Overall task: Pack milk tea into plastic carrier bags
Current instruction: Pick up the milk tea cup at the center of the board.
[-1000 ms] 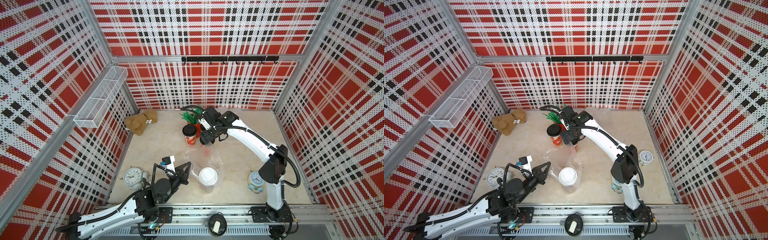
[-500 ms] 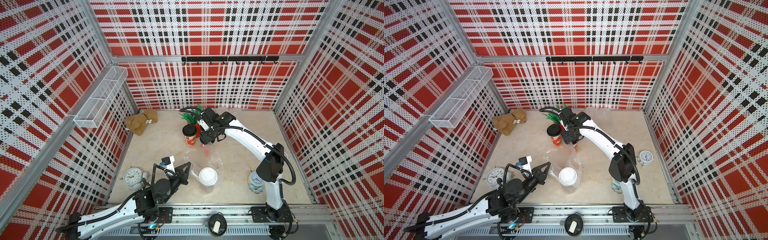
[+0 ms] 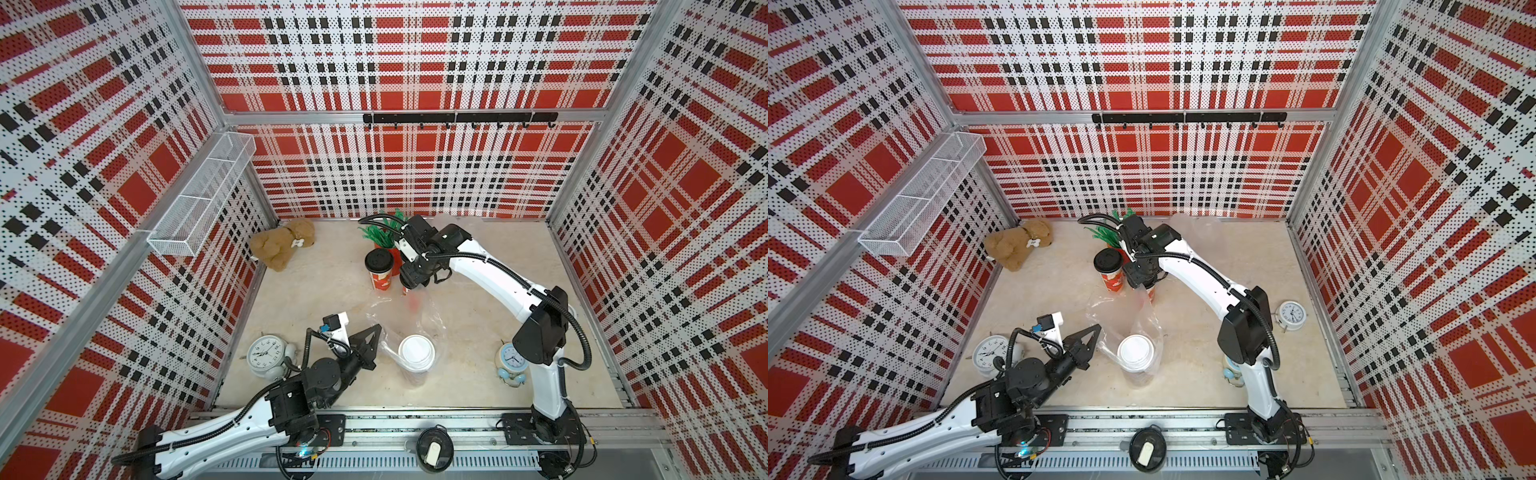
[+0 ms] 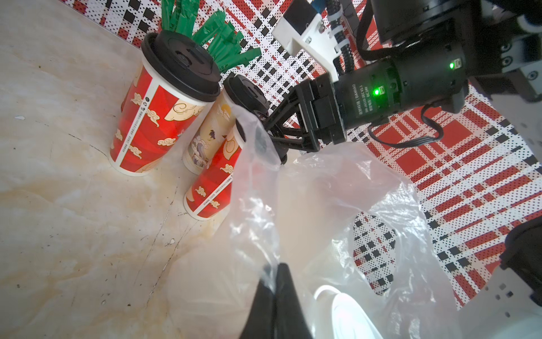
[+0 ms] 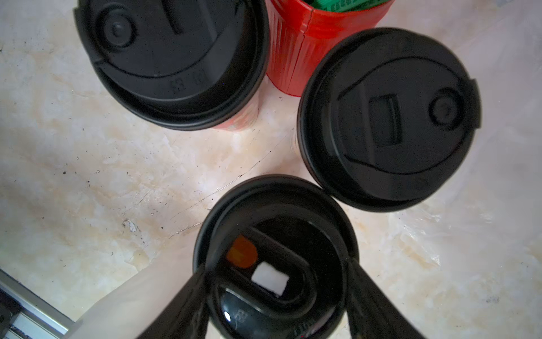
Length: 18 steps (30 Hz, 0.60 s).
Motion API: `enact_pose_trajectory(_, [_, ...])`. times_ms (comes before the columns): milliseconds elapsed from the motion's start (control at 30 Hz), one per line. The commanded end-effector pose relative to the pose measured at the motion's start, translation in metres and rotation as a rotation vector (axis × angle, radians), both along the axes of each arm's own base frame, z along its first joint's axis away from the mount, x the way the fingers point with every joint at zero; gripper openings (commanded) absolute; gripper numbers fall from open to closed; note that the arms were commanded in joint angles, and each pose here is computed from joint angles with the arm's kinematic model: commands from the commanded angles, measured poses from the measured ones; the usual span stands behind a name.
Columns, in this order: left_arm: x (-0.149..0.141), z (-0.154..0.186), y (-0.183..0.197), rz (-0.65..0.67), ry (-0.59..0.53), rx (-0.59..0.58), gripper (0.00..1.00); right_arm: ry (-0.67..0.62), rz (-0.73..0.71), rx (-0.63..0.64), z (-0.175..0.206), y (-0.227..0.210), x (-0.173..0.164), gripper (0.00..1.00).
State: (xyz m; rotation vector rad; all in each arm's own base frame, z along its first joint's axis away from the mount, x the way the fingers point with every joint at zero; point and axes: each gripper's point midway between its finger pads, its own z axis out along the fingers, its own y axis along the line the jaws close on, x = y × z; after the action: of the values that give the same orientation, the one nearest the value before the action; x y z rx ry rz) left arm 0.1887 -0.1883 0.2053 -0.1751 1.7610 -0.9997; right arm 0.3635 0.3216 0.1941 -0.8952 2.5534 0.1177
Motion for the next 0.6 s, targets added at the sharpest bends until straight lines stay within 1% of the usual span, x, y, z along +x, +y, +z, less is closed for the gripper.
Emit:
enact_pose_trajectory(0, [0.002,-0.005,0.005,0.022,0.007,-0.001,0.0,-0.067,0.001,0.035,0.027,-0.001,0.002,0.52])
enact_pose_trajectory(400, [0.002,-0.005,0.005,0.026,0.006,0.0,0.0,-0.157,-0.007,0.052,0.075,-0.015,-0.001,0.51])
enact_pose_trajectory(567, [0.003,-0.004,0.004,0.024,0.003,-0.001,0.0,-0.192,-0.003,0.071,0.103,-0.022,-0.007,0.51])
